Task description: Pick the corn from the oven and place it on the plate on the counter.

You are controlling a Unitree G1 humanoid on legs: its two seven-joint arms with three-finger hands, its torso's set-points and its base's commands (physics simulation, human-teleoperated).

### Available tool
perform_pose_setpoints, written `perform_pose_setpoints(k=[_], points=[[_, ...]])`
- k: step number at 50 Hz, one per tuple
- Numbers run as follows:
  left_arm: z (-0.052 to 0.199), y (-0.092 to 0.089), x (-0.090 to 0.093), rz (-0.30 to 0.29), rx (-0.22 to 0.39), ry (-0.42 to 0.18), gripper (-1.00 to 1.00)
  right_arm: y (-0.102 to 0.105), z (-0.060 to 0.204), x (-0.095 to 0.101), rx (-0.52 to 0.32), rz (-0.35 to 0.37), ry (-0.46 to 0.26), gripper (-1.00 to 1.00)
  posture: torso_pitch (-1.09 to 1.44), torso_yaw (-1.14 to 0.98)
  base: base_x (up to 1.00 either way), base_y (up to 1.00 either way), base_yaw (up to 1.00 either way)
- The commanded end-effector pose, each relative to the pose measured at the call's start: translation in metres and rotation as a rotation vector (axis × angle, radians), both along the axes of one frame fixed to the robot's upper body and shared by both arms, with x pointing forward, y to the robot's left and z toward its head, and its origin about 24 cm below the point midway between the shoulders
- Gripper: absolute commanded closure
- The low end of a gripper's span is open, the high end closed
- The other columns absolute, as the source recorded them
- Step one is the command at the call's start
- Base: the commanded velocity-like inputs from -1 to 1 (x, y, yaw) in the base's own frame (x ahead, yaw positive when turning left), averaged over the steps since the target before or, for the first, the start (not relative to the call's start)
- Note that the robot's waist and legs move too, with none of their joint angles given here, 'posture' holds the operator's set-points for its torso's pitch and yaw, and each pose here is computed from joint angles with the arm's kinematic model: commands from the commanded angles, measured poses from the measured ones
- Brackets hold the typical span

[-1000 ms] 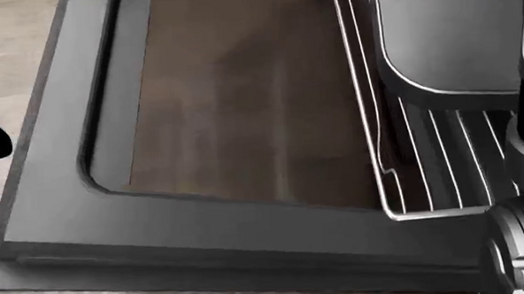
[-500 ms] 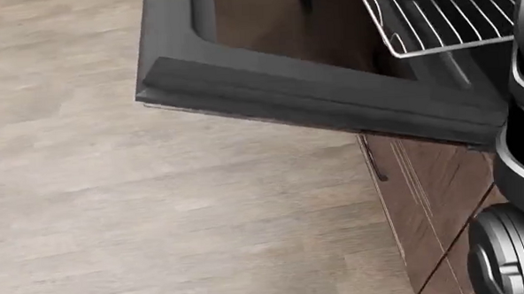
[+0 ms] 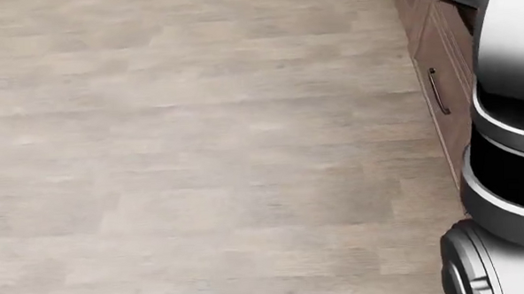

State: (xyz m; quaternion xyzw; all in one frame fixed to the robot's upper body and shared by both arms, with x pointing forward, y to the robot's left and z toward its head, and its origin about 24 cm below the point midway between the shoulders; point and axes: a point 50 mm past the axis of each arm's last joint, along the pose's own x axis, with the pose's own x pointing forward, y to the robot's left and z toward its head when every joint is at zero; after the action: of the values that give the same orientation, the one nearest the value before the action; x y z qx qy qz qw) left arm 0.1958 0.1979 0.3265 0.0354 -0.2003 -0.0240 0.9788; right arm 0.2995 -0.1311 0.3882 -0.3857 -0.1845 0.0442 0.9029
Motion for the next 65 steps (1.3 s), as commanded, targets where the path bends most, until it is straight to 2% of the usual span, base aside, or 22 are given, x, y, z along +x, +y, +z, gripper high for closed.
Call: perform_pose_setpoints(k=[1,10,19,38,53,65], points=[[0.007,0.001,-0.005,0.010,-0.006,-0.056,-1.00,0.000,0.007,-0.007,0.019,0.005,-0.056,0.99,0.48,0.00,0.00,1.00,0.00],[-0.003,-0.004,0.002,-0.002,0.008,-0.032,-1.00,-0.005,-0.017,0.000,0.061,0.024,-0.021,1.00,0.48,0.00,0.00,0.00,1.00],[-0.007,-0.009,0.004,-0.010,0.015,-0.025,-1.00,-0.021,-0.040,0.011,0.117,-0.014,0.019,1.00,0.48,0.00,0.23,0.14,0.00],[-0.011,-0.011,0.006,-0.015,0.013,-0.020,-1.00,-0.026,-0.075,0.023,0.150,-0.014,0.071,1.00,0.48,0.00,0.76,0.00,0.00],[-0.015,-0.011,0.008,-0.016,0.011,-0.018,-1.00,-0.029,-0.078,0.024,0.164,-0.016,0.068,0.99,0.48,0.00,1.00,0.00,0.00],[-0.015,-0.011,0.011,-0.019,0.010,-0.023,-1.00,-0.030,-0.070,0.018,0.171,-0.014,0.049,0.98,0.48,0.00,1.00,0.00,0.00]])
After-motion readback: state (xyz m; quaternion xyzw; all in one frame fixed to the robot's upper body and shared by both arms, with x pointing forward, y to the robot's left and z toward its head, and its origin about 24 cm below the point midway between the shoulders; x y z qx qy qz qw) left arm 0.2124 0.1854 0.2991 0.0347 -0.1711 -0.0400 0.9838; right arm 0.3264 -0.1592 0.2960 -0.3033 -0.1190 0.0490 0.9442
